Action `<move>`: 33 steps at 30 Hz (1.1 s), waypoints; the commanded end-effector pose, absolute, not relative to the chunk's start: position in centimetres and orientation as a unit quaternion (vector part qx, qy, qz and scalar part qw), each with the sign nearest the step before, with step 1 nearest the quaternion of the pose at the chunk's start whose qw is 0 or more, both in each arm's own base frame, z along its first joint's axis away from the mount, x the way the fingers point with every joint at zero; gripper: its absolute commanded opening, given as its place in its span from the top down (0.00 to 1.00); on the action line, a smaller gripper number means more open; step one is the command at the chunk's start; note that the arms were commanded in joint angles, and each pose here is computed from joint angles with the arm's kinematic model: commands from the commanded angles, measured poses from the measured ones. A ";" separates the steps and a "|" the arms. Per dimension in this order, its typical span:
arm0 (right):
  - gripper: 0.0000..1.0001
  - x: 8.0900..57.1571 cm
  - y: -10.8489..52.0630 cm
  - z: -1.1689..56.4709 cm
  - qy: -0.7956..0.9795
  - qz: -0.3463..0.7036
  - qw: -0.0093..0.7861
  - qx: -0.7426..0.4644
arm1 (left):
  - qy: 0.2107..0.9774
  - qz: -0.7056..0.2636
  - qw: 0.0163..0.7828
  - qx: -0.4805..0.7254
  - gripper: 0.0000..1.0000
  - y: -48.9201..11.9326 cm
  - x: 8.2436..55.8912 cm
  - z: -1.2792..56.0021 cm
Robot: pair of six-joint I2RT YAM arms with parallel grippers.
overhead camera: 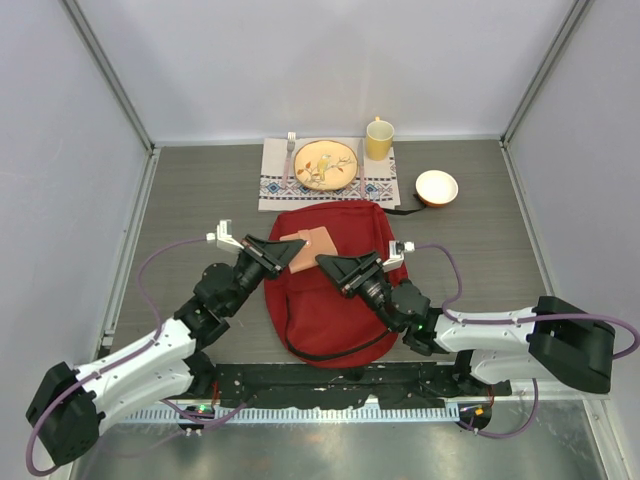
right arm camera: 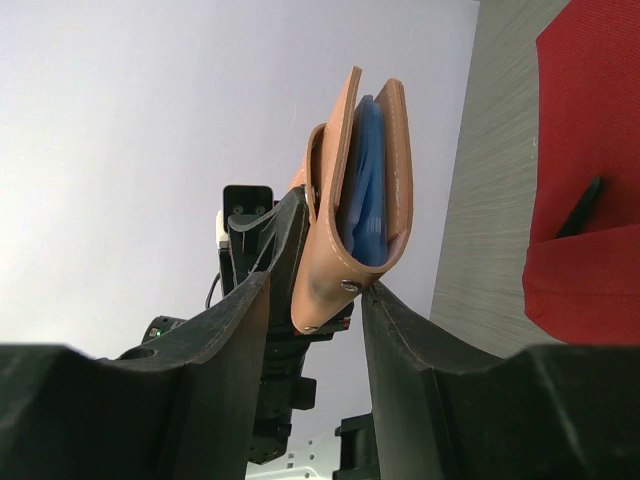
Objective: Pack the student bag
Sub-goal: Adjust the personal item.
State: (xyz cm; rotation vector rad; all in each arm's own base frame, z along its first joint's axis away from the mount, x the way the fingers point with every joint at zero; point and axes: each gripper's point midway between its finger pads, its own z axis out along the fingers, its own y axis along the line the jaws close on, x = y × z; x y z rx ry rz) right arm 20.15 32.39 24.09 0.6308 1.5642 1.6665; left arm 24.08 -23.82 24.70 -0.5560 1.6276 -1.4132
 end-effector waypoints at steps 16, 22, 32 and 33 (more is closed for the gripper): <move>0.53 21.4 33.1 26.7 0.572 0.673 0.377 0.279 | 0.650 -0.581 0.444 -0.210 0.99 -24.7 23.8 25.1; 0.61 21.7 33.5 26.9 0.568 0.675 0.377 0.280 | 0.649 -0.587 0.438 -0.206 0.99 -25.1 23.7 25.1; 0.97 21.5 31.7 26.9 0.574 0.655 0.408 0.274 | 0.668 -0.566 0.442 -0.193 0.36 -24.9 23.5 24.3; 0.97 21.8 31.0 26.6 0.576 0.643 0.419 0.283 | 0.675 -0.558 0.444 -0.189 0.28 -24.8 23.5 24.1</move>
